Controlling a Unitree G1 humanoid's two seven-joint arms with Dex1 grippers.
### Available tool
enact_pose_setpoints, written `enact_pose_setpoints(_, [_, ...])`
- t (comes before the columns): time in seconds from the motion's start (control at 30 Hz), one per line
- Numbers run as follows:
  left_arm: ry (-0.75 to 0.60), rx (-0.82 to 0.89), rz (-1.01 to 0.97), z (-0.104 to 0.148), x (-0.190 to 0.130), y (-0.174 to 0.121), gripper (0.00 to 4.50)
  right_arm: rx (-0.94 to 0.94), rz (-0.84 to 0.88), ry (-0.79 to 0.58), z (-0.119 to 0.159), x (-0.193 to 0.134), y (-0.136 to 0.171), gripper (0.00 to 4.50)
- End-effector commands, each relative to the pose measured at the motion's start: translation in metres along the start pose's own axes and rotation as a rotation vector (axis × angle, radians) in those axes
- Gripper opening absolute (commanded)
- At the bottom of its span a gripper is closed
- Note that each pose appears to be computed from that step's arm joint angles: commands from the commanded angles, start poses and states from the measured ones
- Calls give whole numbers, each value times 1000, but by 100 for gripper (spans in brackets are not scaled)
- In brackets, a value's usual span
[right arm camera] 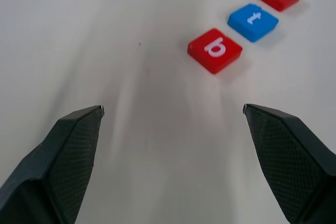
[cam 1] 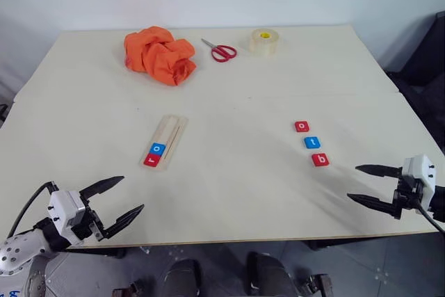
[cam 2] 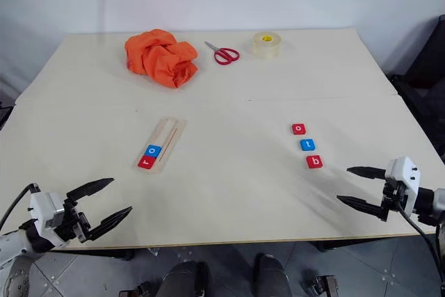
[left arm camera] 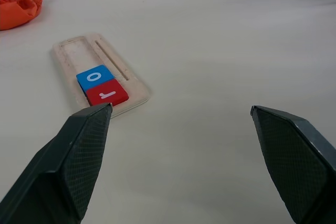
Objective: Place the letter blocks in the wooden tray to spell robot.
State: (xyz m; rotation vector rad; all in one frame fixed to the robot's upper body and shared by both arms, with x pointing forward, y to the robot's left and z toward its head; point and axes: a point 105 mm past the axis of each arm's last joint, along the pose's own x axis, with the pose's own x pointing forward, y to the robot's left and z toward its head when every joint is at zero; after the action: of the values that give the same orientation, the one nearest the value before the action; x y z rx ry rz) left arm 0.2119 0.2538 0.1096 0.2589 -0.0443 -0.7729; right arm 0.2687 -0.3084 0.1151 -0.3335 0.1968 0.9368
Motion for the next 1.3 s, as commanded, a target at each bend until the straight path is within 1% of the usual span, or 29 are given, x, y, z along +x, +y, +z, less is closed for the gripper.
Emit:
enact_pose_setpoints(0.03, [-31,35,37,9,-3,6,450,-45,-13,-47,18,6,-5,446])
enact_pose_setpoints(0.13, [-15,-3,112,6,0,15,450,-51,-17,-57,24,10,-7,446])
enact_pose_setpoints(0.2, [-13,6,143,9,0,18,450,-54,-22,-72,29,13,-8,446])
enact_pose_setpoints(0.27, [19,9,185,7,-2,21,450,-58,-22,-84,33,16,-8,446])
enact_pose_setpoints(0.37, [57,-36,281,8,-15,24,450,-87,-2,-120,47,27,-8,446])
enact_pose_setpoints(0.43, [96,-74,323,6,-24,23,450,-105,17,-144,56,36,-6,446])
enact_pose_setpoints(0.53, [113,-91,346,9,-33,17,450,-118,39,-171,65,45,-5,446])
enact_pose_setpoints(0.8, [172,-133,423,11,-41,12,450,-175,95,-198,85,64,-9,446])
enact_pose_setpoints(0.9, [186,-128,428,13,-32,19,450,-189,114,-210,92,71,-8,446])
enact_pose_setpoints(1.0, [175,-132,440,17,-15,29,450,-197,118,-217,95,74,-6,446])
enact_pose_setpoints(1.13, [205,-169,473,14,6,41,450,-196,125,-221,96,76,-3,446])
enact_pose_setpoints(1.3, [237,-210,458,14,41,47,450,-192,125,-216,97,75,-1,446])
